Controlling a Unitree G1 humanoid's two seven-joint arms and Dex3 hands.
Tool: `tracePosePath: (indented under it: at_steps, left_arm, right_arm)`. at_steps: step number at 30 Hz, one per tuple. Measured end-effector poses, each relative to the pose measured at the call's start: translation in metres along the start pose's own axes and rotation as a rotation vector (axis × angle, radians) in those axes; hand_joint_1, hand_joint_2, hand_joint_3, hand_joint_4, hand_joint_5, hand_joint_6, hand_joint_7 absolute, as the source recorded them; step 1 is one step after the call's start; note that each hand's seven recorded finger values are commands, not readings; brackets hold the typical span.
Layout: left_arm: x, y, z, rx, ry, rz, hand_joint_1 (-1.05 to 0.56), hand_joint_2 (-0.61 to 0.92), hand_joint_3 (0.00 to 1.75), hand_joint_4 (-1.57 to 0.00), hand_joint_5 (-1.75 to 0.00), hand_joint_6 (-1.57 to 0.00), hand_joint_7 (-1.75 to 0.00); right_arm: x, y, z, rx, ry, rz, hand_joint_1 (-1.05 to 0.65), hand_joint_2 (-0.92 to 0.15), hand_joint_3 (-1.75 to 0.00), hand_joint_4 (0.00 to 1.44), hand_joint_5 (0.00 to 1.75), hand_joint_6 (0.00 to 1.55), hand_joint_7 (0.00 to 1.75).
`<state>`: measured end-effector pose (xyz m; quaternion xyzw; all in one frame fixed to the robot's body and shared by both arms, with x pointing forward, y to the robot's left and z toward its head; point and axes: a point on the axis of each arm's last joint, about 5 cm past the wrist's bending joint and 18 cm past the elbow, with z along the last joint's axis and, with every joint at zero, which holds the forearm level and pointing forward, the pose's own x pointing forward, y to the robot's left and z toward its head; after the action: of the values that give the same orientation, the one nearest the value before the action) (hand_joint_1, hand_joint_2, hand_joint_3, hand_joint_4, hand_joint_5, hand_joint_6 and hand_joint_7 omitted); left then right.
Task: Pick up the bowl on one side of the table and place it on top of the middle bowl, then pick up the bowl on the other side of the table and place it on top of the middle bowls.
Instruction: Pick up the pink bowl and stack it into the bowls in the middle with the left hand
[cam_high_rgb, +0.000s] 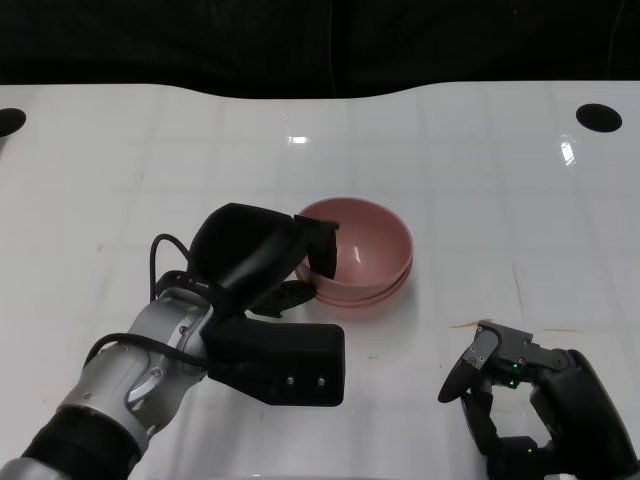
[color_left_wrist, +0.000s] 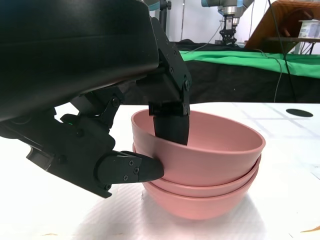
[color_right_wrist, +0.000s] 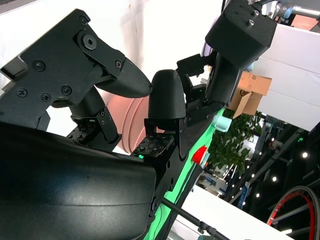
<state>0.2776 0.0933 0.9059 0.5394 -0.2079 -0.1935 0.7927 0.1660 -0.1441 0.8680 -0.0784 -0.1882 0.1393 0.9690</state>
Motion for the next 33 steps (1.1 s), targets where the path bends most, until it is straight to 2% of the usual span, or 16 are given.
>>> tracePosePath:
  at_steps: [2, 4, 6, 9, 12, 15, 19, 23, 30, 33]
  left_arm:
    - [0.0, 0.0, 0.0, -0.008, 0.001, -0.006, -0.33, 0.86, 0.32, -0.76, -1.6, -0.83, -0.81]
    - [0.0, 0.001, 0.001, -0.015, 0.0, -0.002, -0.33, 0.86, 0.28, -0.64, -1.52, -0.75, -0.65]
    - [0.0, 0.001, 0.001, -0.016, -0.003, -0.004, -0.38, 0.88, 0.21, -0.5, -1.1, -0.65, -0.3]
    - [0.0, 0.002, 0.0, -0.011, -0.009, -0.005, -0.47, 0.91, 0.12, -0.29, -0.72, -0.51, -0.06]
    - [-0.001, 0.006, -0.001, 0.006, -0.018, -0.003, -0.55, 0.92, 0.09, -0.08, -0.57, -0.36, -0.01]
    - [0.0, 0.013, 0.003, 0.036, -0.047, 0.023, -0.63, 0.92, 0.12, -0.01, -0.45, -0.26, 0.0]
    - [-0.001, 0.019, 0.007, 0.046, -0.072, 0.044, -0.67, 0.92, 0.16, 0.0, -0.34, -0.2, 0.0]
    - [-0.01, 0.021, 0.006, 0.044, -0.081, 0.043, -0.69, 0.92, 0.18, 0.0, -0.3, -0.18, -0.01]
    - [-0.037, 0.026, 0.001, -0.054, -0.076, 0.108, -0.66, 0.92, 0.21, 0.0, -0.32, -0.2, -0.01]
    - [-0.051, 0.03, 0.0, -0.105, -0.088, 0.154, -0.6, 0.92, 0.19, 0.0, -0.42, -0.23, -0.02]
  right_arm:
    - [-0.001, 0.0, 0.0, 0.0, 0.002, -0.001, -0.25, -0.41, -1.34, 0.89, 1.75, 0.8, 1.44]
    - [-0.001, 0.0, 0.0, 0.0, 0.003, -0.001, -0.25, -0.41, -1.33, 0.89, 1.75, 0.8, 1.44]
    - [-0.001, 0.0, 0.0, 0.001, 0.004, -0.001, -0.25, -0.41, -1.33, 0.89, 1.75, 0.81, 1.45]
    - [-0.001, 0.0, 0.0, 0.002, 0.013, -0.001, -0.24, -0.41, -1.33, 0.89, 1.75, 0.81, 1.45]
    - [-0.001, 0.0, 0.0, 0.001, 0.014, -0.001, -0.24, -0.41, -1.33, 0.89, 1.75, 0.8, 1.45]
    - [-0.001, 0.0, 0.0, 0.002, 0.014, -0.001, -0.24, -0.41, -1.32, 0.89, 1.75, 0.8, 1.44]
    - [-0.001, 0.0, 0.0, 0.002, 0.016, 0.0, -0.25, -0.41, -1.32, 0.88, 1.75, 0.8, 1.44]
    - [-0.001, 0.0, 0.0, 0.002, 0.017, -0.001, -0.24, -0.41, -1.32, 0.88, 1.75, 0.81, 1.44]
    - [-0.001, 0.001, 0.0, -0.01, 0.016, 0.007, -0.26, -0.42, -1.31, 0.88, 1.75, 0.8, 1.44]
    - [-0.001, 0.001, 0.0, -0.011, 0.011, 0.009, -0.25, -0.41, -1.31, 0.88, 1.75, 0.8, 1.44]
